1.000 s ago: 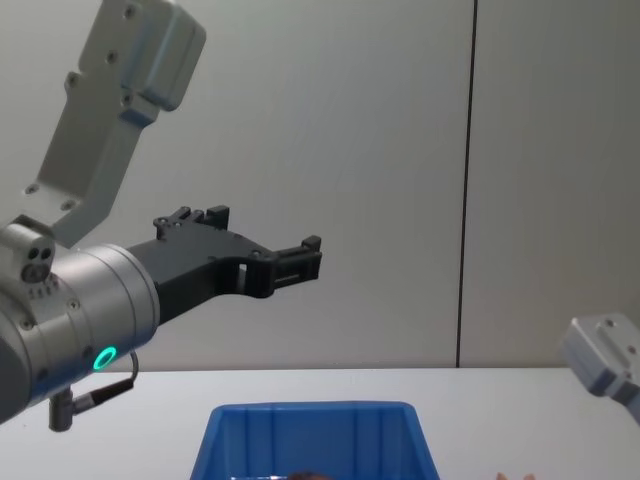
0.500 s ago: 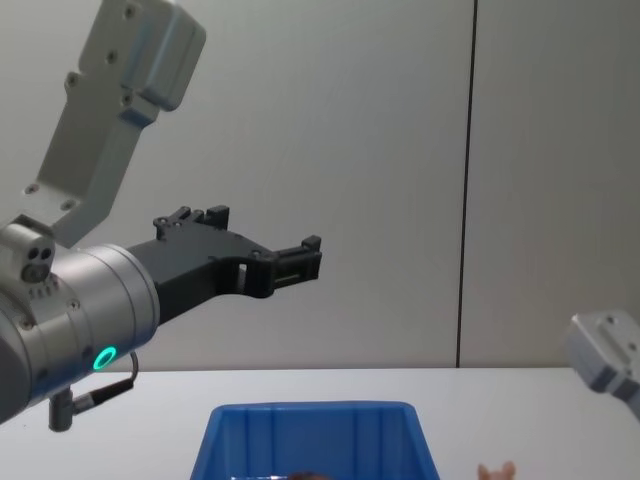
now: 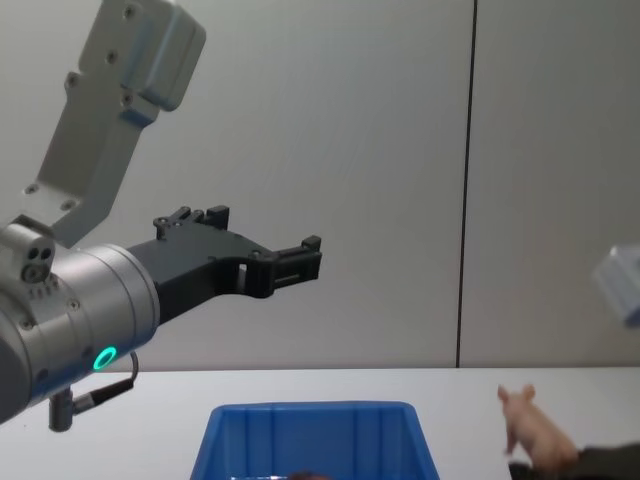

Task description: Pick up the two dolls from the table and place them into the box.

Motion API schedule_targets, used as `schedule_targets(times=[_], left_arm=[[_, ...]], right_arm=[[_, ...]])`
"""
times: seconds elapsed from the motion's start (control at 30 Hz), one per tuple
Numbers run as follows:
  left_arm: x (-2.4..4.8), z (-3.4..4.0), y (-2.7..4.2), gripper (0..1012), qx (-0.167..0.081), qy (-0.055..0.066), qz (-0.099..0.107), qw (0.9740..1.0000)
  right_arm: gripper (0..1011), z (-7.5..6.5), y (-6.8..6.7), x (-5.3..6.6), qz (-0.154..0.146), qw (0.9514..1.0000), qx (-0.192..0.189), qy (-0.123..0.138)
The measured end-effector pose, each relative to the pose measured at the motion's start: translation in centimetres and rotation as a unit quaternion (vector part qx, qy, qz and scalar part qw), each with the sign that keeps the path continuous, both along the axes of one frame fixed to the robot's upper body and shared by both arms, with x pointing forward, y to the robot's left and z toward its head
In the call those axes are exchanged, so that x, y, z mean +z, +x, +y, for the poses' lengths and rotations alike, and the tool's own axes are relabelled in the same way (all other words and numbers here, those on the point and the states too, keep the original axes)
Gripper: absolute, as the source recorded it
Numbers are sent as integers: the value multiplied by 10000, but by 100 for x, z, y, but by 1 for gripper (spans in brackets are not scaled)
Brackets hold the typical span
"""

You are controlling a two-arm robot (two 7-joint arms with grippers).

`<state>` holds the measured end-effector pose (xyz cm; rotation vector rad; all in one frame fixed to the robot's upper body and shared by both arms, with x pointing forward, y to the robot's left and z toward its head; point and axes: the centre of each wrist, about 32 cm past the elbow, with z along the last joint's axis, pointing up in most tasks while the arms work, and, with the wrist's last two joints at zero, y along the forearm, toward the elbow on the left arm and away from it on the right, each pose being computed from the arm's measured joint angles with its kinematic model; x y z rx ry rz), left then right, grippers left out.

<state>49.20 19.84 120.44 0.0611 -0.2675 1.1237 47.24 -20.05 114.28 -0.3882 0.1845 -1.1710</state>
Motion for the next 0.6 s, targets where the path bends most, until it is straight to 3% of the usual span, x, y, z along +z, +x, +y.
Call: schedule_targets(times=[0.27,0.6], left_arm=[[0,0,0,1001,0,0,0,10000],[0,0,0,1001,0,0,0,10000]], right_arm=[[360,-39,68,189,-516,9982,242,192],[360,-27,156,359,-715,9935,729,513]])
